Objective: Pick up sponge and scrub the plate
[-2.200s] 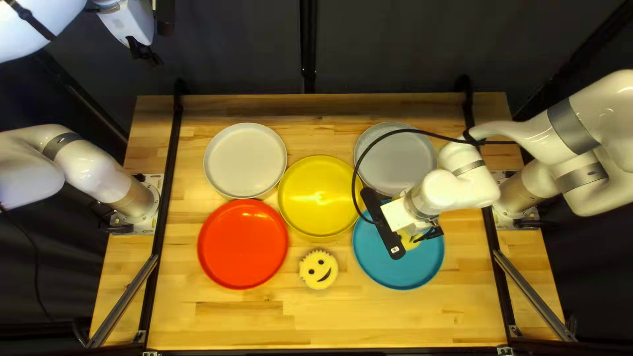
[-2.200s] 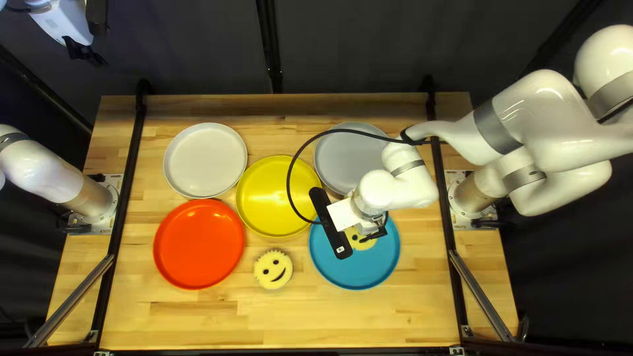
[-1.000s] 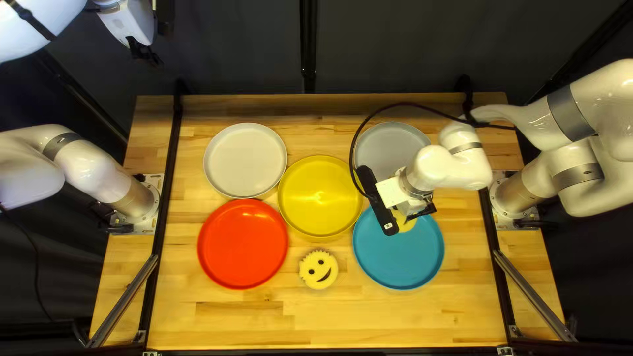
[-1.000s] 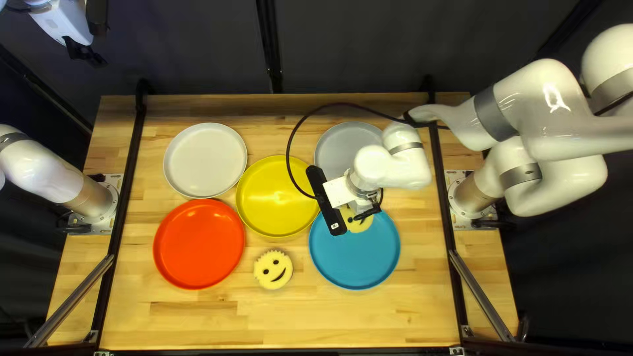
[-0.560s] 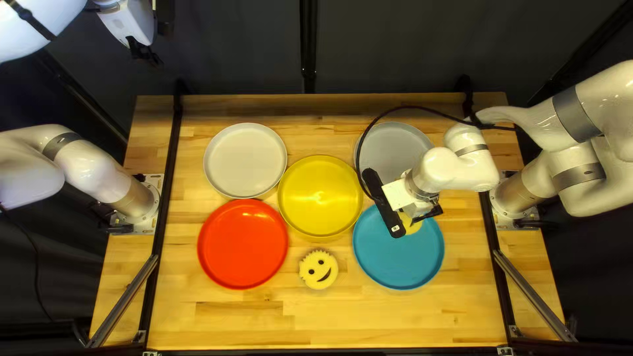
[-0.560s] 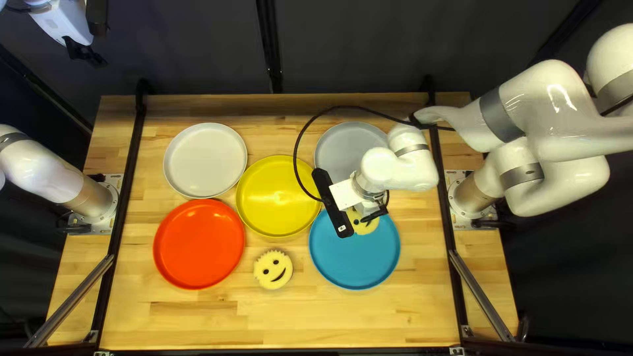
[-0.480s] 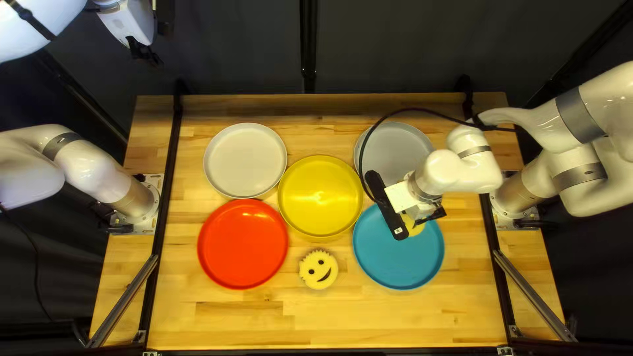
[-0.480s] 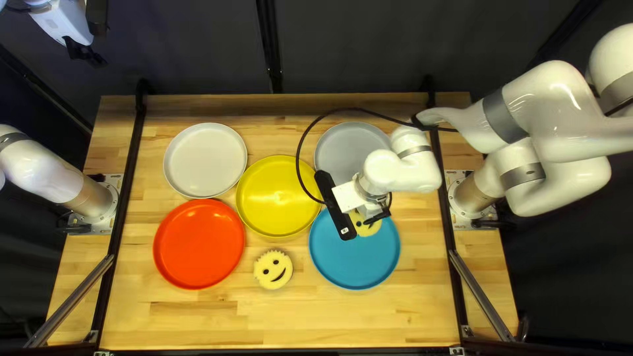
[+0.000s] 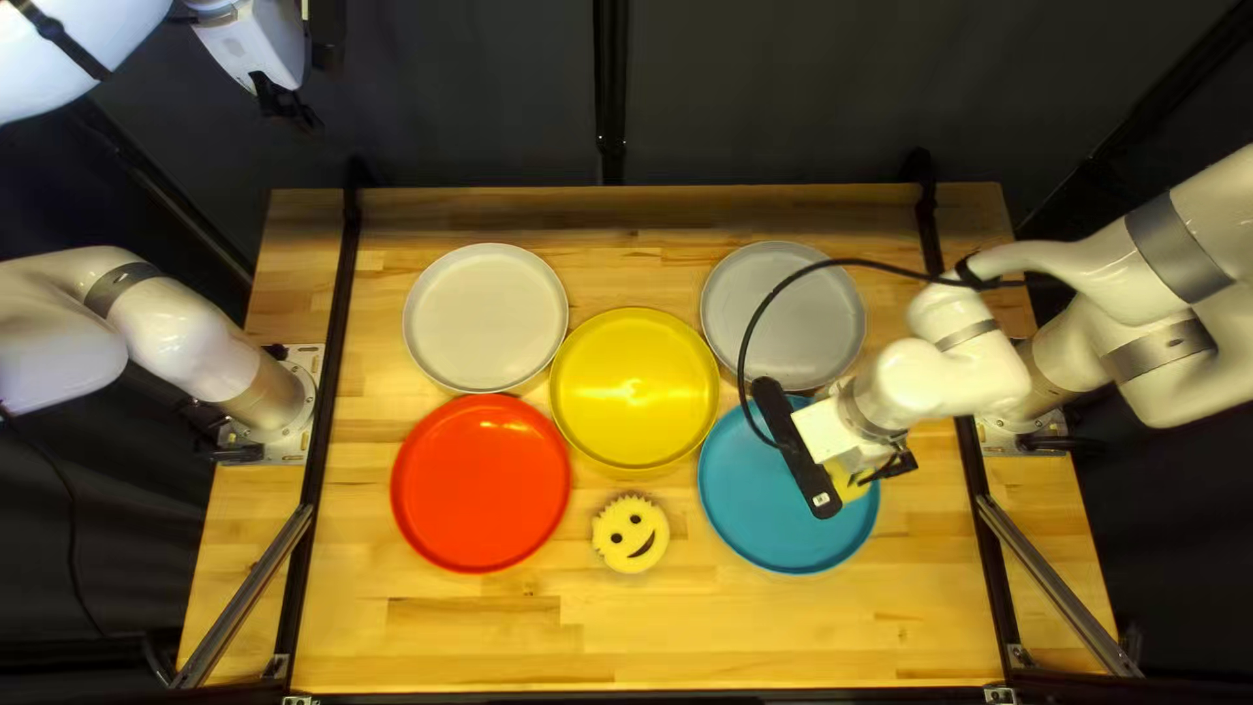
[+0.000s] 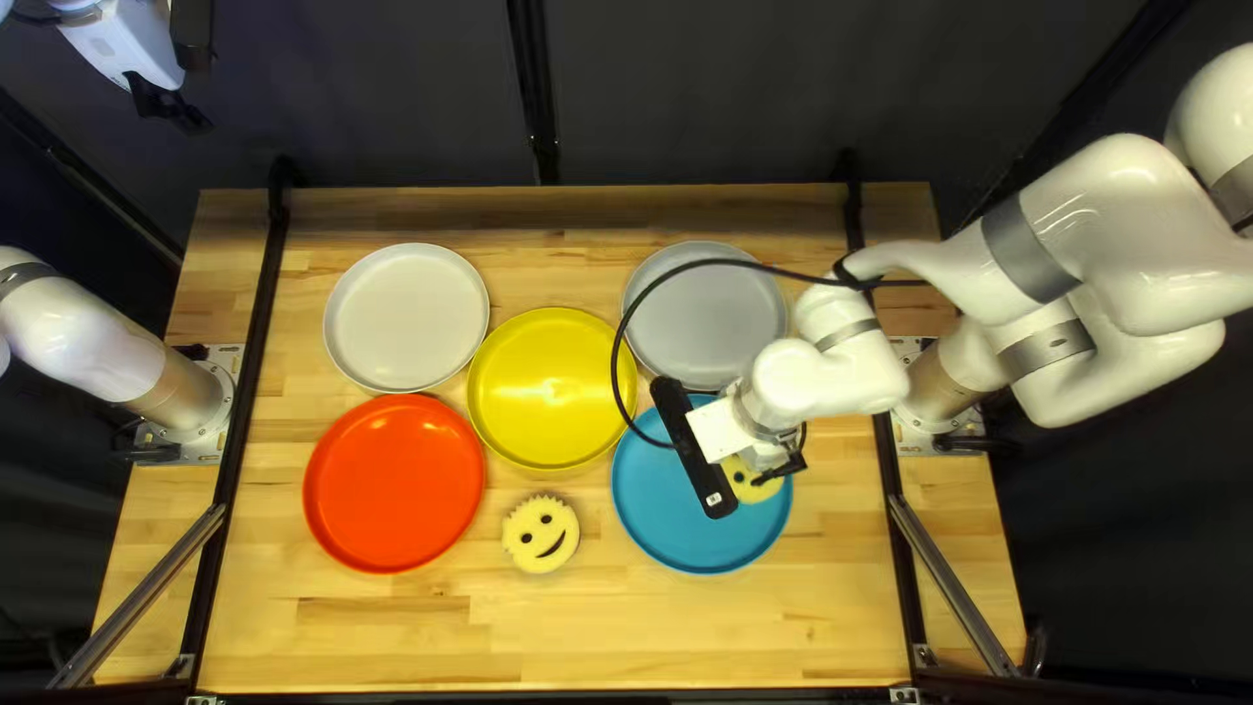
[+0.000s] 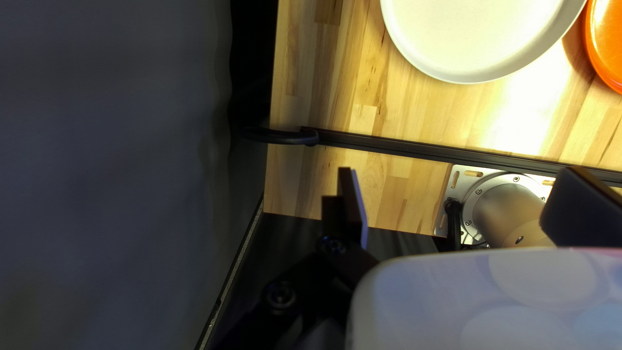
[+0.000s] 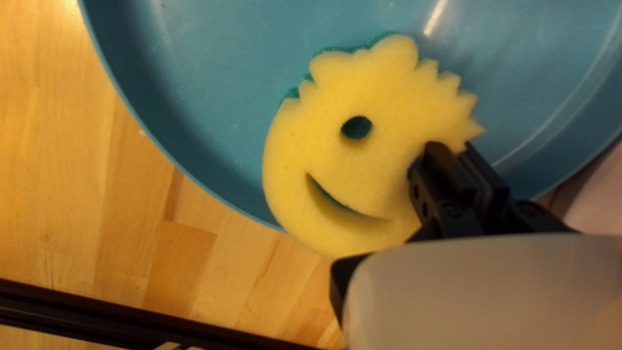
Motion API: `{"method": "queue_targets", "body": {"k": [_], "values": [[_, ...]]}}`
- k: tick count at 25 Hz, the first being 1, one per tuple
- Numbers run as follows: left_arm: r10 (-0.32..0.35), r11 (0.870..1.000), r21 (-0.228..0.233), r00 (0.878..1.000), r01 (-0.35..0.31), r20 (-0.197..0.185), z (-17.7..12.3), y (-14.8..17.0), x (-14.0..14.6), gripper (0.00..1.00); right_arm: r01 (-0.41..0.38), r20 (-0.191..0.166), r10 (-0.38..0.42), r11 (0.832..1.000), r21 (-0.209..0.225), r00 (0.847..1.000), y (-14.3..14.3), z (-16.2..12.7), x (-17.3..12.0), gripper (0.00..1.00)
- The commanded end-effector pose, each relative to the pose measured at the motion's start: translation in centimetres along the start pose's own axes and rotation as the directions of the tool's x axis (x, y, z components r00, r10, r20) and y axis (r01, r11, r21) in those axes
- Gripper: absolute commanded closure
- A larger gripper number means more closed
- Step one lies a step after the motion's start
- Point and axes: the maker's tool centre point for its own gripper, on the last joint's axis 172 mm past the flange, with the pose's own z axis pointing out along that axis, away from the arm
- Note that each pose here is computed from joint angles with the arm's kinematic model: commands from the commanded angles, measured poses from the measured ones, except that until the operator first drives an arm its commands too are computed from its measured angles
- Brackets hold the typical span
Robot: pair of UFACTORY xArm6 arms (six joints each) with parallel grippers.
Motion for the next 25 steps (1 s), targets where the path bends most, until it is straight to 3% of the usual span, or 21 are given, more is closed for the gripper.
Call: {"method": "queue_targets", "body": {"k": [1, 7, 11, 18, 25], "values": [[0.0, 1.0, 0.0, 1.0, 0.0, 0.0, 0.0, 0.0, 0.0, 0.0, 0.024, -0.009, -0.024, 1.0, -0.01, 1.0, 0.0, -0.2, 1.8, 1.0], [0.0, 1.0, 0.0, 1.0, 0.0, 0.0, 0.0, 0.0, 0.0, 0.0, 0.037, -0.015, -0.037, 0.999, -0.028, 0.999, 2.5, -1.4, 3.7, 1.0], [0.0, 1.0, 0.0, 1.0, 0.0, 0.0, 0.0, 0.0, 0.0, 0.0, 0.011, -0.026, -0.011, 1.0, -0.012, 1.0, 5.3, -1.9, 4.3, 1.0], [0.0, 1.0, 0.0, 1.0, 0.0, 0.0, 0.0, 0.0, 0.0, 0.0, -0.073, -0.058, 0.076, 0.995, 0.061, 0.995, 9.3, -3.6, 5.5, 1.0], [0.0, 1.0, 0.0, 1.0, 0.0, 0.0, 0.0, 0.0, 0.0, 0.0, -0.182, -0.108, 0.202, 0.968, 0.171, 0.973, 13.7, -5.4, 6.9, 1.0]]}}
